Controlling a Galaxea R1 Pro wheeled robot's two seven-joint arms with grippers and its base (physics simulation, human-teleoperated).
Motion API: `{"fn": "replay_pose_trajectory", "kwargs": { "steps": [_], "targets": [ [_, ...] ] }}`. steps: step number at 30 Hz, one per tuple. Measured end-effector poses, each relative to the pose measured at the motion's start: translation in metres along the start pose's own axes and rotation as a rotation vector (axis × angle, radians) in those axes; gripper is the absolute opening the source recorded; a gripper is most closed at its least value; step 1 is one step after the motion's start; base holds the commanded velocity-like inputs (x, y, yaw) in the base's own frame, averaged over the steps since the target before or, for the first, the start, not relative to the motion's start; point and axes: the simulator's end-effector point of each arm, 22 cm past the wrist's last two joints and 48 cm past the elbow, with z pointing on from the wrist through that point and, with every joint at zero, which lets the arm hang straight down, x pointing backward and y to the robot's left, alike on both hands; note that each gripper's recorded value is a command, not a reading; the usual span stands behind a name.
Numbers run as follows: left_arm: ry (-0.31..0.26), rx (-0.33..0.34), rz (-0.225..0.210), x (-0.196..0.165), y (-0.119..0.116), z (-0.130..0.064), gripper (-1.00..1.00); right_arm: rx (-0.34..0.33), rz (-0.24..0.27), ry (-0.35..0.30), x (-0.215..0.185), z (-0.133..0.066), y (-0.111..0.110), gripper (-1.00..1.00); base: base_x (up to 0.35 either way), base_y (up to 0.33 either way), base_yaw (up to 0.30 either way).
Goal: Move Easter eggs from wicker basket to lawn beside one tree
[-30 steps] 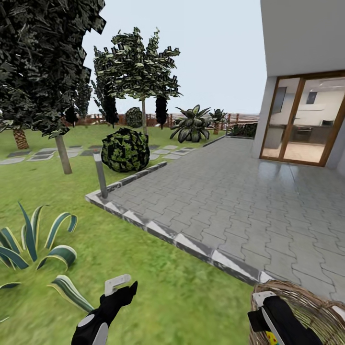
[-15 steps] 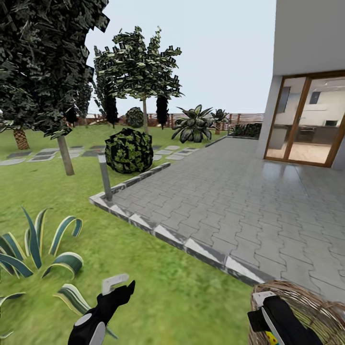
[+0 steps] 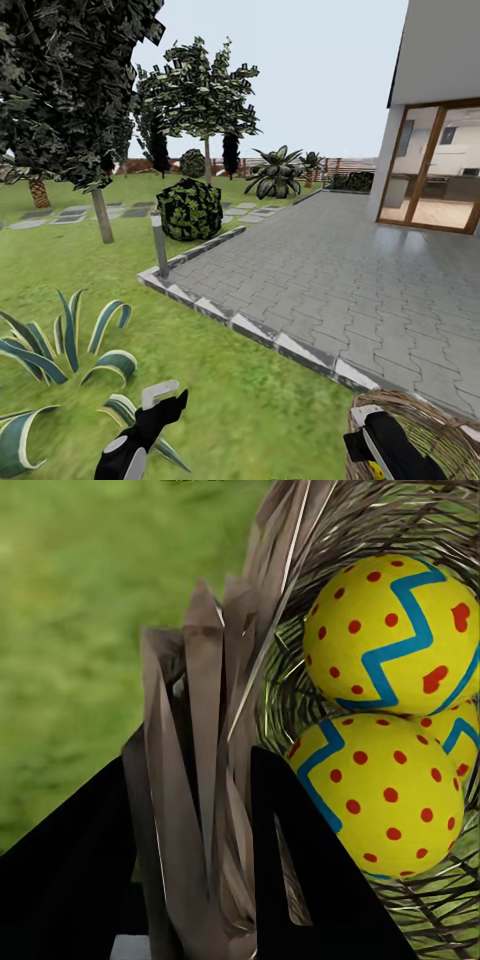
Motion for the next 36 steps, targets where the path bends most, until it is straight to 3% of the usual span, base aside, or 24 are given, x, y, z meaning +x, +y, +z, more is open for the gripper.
{"fn": "replay_pose_trajectory", "kwargs": {
  "steps": [8, 17, 36],
  "targets": [
    [0.001, -0.001, -0.002, 0.0007, 0.0000, 0.0001, 1.00, -0.003, 0.004, 0.000, 0.0002, 0.0001, -0.0001, -1.00, -0.161, 0.320, 0.266],
    [0.001, -0.002, -0.001, 0.0004, 0.0008, 0.0001, 1.00, -0.012, 0.010, 0.000, 0.0003, -0.0001, -0.0001, -1.00, -0.139, 0.320, 0.011],
    [0.001, -0.003, -0.001, 0.0004, 0.0009, 0.0000, 1.00, -0.007, 0.005, 0.000, 0.0004, -0.0002, -0.0011, -1.00, -0.003, 0.325, 0.000]
  ]
}}
